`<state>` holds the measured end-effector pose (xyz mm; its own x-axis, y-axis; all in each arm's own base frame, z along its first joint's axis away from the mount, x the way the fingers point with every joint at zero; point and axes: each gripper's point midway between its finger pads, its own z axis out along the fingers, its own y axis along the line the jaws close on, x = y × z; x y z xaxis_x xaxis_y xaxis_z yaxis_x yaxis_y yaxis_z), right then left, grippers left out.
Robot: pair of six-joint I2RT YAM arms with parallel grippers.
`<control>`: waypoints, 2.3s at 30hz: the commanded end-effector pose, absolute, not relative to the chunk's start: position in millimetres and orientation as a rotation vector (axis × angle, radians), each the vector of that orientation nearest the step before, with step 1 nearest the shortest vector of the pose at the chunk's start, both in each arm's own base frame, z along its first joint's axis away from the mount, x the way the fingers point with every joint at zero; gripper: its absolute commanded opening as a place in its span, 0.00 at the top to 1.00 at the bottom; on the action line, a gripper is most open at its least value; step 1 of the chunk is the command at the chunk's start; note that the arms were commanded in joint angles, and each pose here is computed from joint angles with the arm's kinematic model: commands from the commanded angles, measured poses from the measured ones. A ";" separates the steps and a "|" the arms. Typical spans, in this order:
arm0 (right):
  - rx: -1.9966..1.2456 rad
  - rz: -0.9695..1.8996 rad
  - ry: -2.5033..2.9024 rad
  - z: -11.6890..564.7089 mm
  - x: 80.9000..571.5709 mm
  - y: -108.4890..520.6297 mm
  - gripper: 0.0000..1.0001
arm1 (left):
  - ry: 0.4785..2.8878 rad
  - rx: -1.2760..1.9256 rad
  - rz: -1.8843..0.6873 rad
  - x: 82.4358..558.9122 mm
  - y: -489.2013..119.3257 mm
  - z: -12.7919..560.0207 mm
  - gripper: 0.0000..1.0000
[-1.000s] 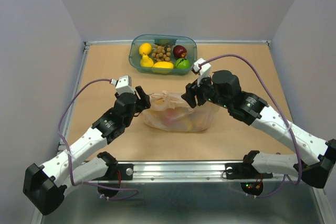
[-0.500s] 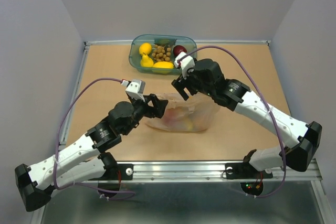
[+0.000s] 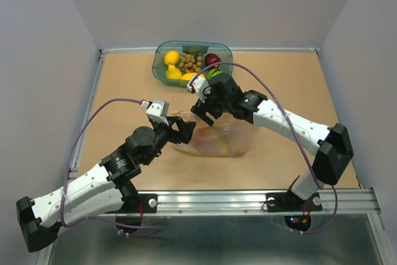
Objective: Untie the knot of the plastic bag and take out the fruit
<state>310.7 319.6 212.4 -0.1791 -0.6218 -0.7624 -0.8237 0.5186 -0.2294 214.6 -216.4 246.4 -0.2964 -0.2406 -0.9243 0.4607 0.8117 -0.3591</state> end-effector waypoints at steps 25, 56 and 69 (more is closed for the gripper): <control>-0.635 0.440 2.025 296.0 303.3 278.1 1.00 | 1.633 0.216 -0.835 206.4 -247.1 286.4 0.12; -0.384 0.156 2.094 233.3 339.6 244.6 0.99 | 2.135 -0.224 -0.294 214.4 -244.0 94.8 0.46; -0.394 0.281 2.073 240.8 324.2 243.4 0.32 | 2.038 -0.344 -0.250 232.6 -185.6 109.0 0.53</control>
<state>334.0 227.0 188.4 -0.5816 -0.2367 -0.7783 -0.3053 0.9503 -0.0608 225.8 -187.6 98.8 -0.4819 -0.3721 -0.7933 -0.1512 0.9271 -0.3430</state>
